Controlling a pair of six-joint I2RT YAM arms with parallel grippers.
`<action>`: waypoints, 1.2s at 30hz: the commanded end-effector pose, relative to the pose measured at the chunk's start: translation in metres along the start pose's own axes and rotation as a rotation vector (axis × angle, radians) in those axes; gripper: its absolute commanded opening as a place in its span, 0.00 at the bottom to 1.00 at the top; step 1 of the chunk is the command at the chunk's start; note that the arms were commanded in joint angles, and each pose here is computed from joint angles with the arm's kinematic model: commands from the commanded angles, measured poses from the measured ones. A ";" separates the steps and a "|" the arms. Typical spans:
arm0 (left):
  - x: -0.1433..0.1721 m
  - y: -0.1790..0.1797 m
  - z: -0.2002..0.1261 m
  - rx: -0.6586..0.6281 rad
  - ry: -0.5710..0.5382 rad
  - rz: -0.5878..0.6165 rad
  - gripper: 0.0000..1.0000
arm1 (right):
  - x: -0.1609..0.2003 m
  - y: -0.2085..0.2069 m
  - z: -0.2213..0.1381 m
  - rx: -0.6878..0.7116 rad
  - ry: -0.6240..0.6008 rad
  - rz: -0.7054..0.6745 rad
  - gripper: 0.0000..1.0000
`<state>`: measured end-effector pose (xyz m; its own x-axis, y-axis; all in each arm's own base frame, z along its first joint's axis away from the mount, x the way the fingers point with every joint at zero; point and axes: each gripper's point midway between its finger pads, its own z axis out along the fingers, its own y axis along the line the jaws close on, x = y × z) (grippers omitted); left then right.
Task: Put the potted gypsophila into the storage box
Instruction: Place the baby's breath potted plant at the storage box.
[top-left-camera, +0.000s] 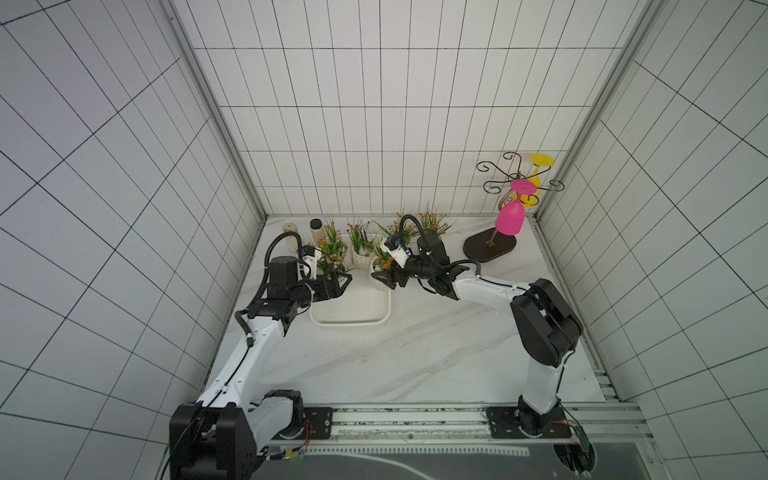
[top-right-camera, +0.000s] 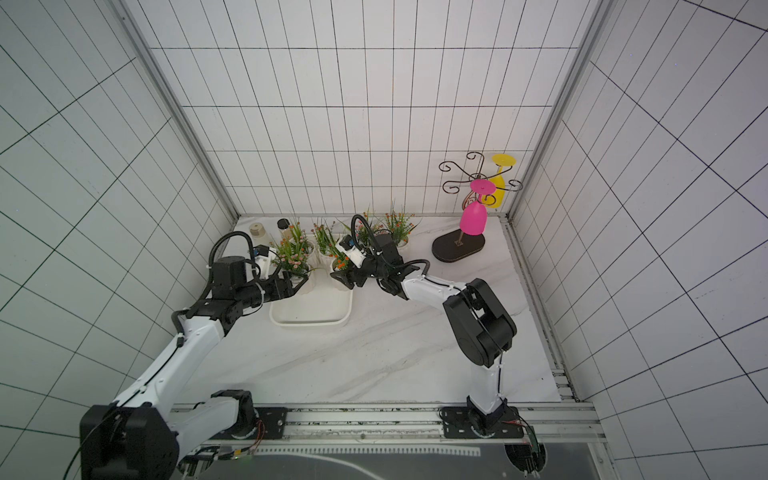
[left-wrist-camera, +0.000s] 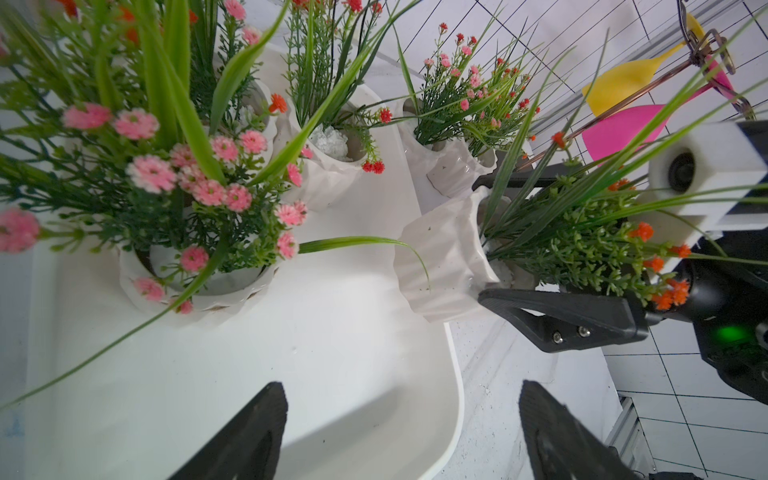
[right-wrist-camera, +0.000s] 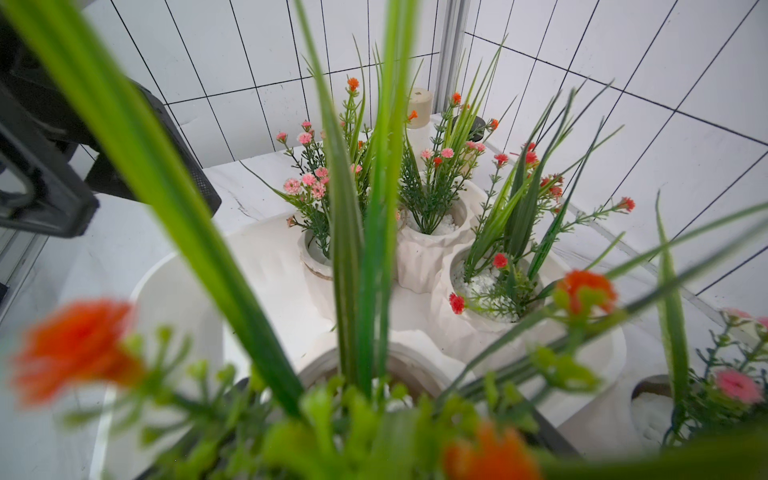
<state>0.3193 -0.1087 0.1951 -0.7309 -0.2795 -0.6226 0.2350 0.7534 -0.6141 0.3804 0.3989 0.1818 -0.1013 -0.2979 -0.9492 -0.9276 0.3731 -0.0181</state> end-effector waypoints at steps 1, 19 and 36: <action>0.002 0.003 -0.001 -0.009 -0.004 -0.007 0.87 | -0.085 -0.004 0.000 0.002 -0.200 -0.117 0.67; 0.001 0.003 -0.001 -0.007 -0.005 -0.008 0.87 | -0.081 -0.011 0.043 -0.024 -0.208 -0.112 0.64; 0.001 0.002 -0.001 -0.001 -0.004 -0.011 0.87 | -0.060 -0.024 0.082 0.006 -0.214 -0.118 0.64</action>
<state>0.3191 -0.1088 0.1949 -0.7326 -0.2832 -0.6189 0.2311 0.7518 -0.6175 0.4219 0.4604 0.1303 -0.0999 -0.2946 -0.9504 -0.9366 0.3503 -0.0101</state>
